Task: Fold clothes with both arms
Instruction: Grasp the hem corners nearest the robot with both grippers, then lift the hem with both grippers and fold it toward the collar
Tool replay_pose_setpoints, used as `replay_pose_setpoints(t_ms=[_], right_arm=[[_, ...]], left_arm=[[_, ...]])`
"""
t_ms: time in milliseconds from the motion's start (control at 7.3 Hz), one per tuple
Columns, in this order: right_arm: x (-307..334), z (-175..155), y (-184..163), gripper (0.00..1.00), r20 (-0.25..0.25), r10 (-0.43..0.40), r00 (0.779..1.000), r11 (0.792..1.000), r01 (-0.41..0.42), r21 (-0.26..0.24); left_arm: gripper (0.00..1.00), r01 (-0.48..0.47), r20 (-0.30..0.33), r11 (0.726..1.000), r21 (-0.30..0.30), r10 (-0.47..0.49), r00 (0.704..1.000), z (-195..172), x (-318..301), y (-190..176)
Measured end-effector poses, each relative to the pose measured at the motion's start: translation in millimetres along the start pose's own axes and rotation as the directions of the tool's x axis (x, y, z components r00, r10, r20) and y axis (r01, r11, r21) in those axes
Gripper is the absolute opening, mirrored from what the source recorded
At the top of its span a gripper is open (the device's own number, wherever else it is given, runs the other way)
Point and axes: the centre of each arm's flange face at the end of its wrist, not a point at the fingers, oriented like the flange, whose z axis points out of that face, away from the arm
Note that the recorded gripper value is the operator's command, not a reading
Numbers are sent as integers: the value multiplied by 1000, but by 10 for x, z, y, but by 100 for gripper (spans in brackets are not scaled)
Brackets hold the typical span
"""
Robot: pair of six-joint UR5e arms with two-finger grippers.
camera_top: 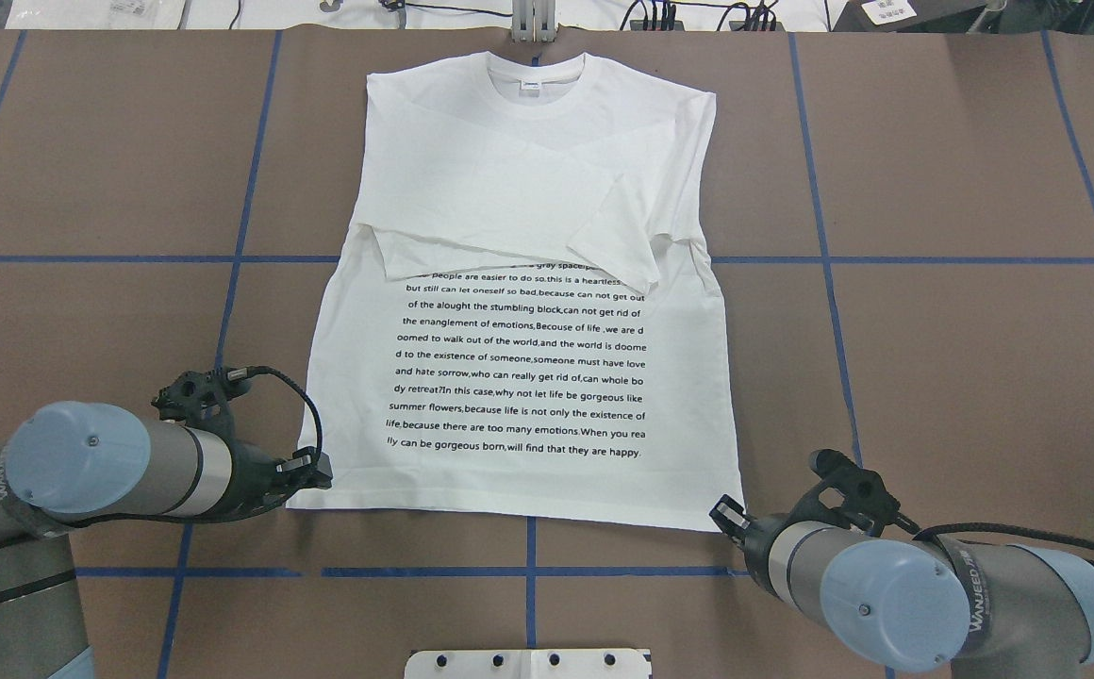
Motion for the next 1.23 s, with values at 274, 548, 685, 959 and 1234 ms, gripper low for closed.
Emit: replay_pose_setpoints(t_ms=[274, 548, 685, 959, 1234], right_arm=[[2, 6, -1, 0, -1, -1, 1000, 1000, 1, 1], [2, 6, 0, 0, -1, -1, 1000, 1000, 1, 1], [-2, 2, 2, 0, 0, -1, 1000, 1000, 1, 0], [-5, -2, 4, 0, 1, 0, 1000, 1000, 0, -1], [-6, -3, 5, 0, 1, 0, 1000, 1000, 0, -2]], left_arm=[[55, 5, 10, 1000, -2, -5, 1000, 25, -21, 11], [54, 6, 18, 1000, -4, -6, 1000, 57, -46, 17], [53, 6, 25, 1000, -7, -5, 1000, 87, -62, 24], [0, 5, 29, 1000, -11, -5, 1000, 113, -71, 38], [0, 5, 32, 1000, -17, -4, 999, 127, -75, 58]])
